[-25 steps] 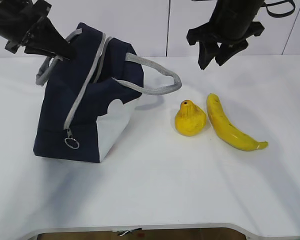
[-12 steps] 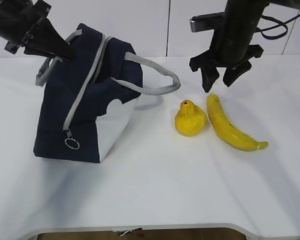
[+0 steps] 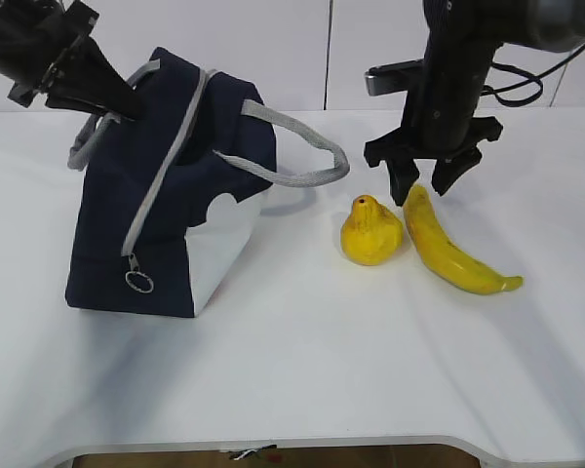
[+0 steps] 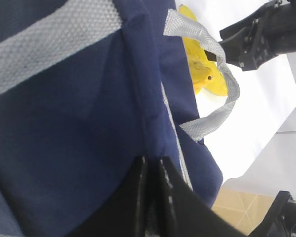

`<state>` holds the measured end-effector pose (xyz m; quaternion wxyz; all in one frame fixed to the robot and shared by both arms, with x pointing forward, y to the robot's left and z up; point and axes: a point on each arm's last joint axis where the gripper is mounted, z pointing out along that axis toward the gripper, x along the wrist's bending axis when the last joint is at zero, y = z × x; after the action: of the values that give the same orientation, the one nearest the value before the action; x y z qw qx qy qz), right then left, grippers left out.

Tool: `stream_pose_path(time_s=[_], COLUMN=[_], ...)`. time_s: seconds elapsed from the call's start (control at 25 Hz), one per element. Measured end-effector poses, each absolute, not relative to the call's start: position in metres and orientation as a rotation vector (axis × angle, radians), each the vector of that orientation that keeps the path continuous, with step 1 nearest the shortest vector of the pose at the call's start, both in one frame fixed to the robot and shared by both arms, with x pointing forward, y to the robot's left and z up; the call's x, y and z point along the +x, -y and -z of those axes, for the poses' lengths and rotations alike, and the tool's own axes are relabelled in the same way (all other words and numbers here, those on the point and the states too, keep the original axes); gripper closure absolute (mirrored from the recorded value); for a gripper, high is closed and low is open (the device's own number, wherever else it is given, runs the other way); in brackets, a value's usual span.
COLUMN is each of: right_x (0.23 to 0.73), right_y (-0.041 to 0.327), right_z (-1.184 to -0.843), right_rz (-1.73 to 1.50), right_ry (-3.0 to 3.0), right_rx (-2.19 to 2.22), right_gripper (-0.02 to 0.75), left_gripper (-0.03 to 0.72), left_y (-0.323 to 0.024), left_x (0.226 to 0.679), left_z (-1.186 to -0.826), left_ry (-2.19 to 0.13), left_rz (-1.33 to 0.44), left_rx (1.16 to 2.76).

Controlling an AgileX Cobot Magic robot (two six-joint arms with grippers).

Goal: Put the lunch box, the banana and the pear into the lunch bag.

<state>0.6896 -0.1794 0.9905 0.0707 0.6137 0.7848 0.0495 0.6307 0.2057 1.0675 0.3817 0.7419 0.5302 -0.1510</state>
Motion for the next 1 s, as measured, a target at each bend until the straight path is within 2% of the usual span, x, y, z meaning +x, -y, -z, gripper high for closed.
stream_pose_path(time_s=[0.6, 1.0], right_x=[0.700, 0.700], right_y=[0.198, 0.192], right_z=[-0.960, -0.949], right_rz=[-0.064, -0.090], right_ry=[-2.329, -2.354], right_rx=[1.921, 1.978], right_gripper=[0.246, 0.247], left_gripper=[0.678, 0.678], left_y=[-0.206, -0.206], left_x=[0.631, 0.630], left_z=[-1.067, -1.067], left_ry=[-1.354, -1.355], left_rz=[0.381, 0.380], left_rx=[1.902, 1.905])
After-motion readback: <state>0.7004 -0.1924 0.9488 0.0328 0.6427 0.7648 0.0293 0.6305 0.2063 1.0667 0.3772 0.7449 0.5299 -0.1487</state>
